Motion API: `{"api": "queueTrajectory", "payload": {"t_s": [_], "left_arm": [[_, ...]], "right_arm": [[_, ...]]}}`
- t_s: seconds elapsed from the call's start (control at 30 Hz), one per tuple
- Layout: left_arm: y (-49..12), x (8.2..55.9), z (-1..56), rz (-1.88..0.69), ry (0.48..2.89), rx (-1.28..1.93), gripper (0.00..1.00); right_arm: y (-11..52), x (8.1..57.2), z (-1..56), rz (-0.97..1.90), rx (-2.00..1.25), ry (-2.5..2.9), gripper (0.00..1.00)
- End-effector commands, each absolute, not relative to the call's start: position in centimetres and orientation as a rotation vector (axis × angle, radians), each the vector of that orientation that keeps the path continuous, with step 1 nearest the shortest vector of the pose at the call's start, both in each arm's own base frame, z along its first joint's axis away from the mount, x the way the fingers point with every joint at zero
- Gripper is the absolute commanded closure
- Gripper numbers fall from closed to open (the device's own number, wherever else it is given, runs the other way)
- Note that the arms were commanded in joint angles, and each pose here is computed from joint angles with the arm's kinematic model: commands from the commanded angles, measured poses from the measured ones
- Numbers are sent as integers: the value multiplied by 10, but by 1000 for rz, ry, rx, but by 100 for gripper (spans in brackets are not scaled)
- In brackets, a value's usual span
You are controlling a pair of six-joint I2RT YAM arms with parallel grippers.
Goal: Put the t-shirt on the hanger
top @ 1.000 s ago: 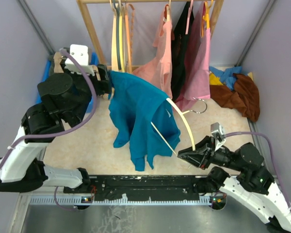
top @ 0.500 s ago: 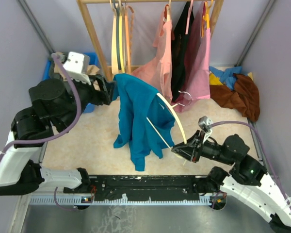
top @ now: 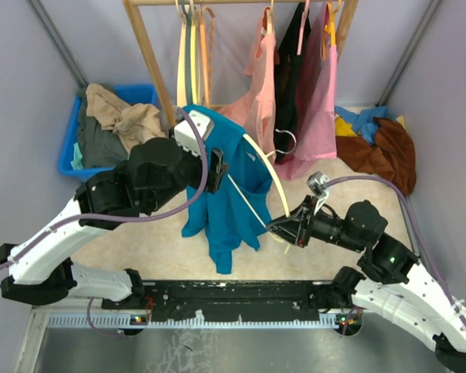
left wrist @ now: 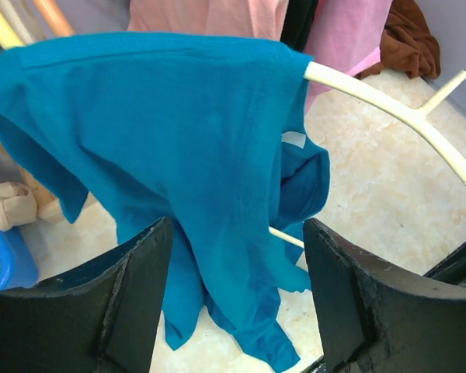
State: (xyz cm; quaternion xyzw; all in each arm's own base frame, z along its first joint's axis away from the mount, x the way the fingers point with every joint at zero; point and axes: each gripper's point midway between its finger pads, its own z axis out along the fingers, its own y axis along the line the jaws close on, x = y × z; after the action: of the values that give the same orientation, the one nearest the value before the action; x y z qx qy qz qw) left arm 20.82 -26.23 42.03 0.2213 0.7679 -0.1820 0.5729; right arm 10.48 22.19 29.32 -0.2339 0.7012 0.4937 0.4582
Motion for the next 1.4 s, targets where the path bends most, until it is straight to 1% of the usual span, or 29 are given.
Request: {"api": "queueTrajectory", "payload": {"t_s": [0.0, 0.13, 0.37, 0.43, 0.47, 0.5, 0.57, 0.6, 0.67, 0.77, 0.83, 0.9, 1.0, 1.07, 1.1, 1.17, 1.23, 1.3, 1.37], "left_arm": [[-273, 211, 428, -434, 1757, 466, 27], [-284, 212, 429, -420, 1728, 480, 26], [-289, 224, 424, -273, 1708, 434, 26], [-286, 226, 424, -225, 1699, 409, 27], [-284, 227, 424, -207, 1693, 401, 29], [-283, 227, 426, -198, 1687, 391, 35], [-282, 226, 431, -199, 1676, 377, 49], [-283, 224, 433, -208, 1670, 376, 54], [-285, 221, 439, -228, 1660, 377, 59], [-291, 214, 446, -253, 1650, 394, 61], [-293, 211, 448, -265, 1646, 405, 69], [-293, 212, 449, -259, 1643, 405, 84], [-294, 212, 452, -263, 1637, 401, 100], [-297, 211, 453, -266, 1632, 411, 98], [-298, 211, 453, -267, 1635, 415, 93], [-302, 208, 452, -281, 1638, 429, 73], [-306, 205, 452, -296, 1631, 439, 58], [-307, 206, 450, -283, 1626, 439, 52], [-306, 209, 446, -238, 1630, 432, 51]], "right_arm": [[223, 103, 365, 1283, -566, 1463, 100], [224, 100, 366, 1297, -578, 1455, 100], [223, 95, 371, 1314, -593, 1437, 100], [222, 94, 373, 1315, -597, 1432, 100], [222, 93, 373, 1317, -601, 1429, 100], [221, 92, 373, 1318, -602, 1427, 100], [220, 91, 373, 1315, -602, 1423, 100], [220, 91, 372, 1313, -604, 1424, 100], [219, 91, 371, 1308, -604, 1427, 100], [218, 91, 369, 1305, -605, 1429, 100], [218, 90, 368, 1305, -605, 1426, 100], [217, 90, 368, 1304, -601, 1423, 100], [218, 90, 367, 1309, -605, 1421, 100], [218, 88, 367, 1314, -609, 1417, 100], [218, 88, 367, 1315, -609, 1417, 100], [217, 88, 368, 1316, -610, 1415, 100], [218, 88, 367, 1315, -610, 1417, 100], [218, 88, 368, 1319, -613, 1414, 100], [219, 87, 369, 1321, -615, 1413, 100]]}}
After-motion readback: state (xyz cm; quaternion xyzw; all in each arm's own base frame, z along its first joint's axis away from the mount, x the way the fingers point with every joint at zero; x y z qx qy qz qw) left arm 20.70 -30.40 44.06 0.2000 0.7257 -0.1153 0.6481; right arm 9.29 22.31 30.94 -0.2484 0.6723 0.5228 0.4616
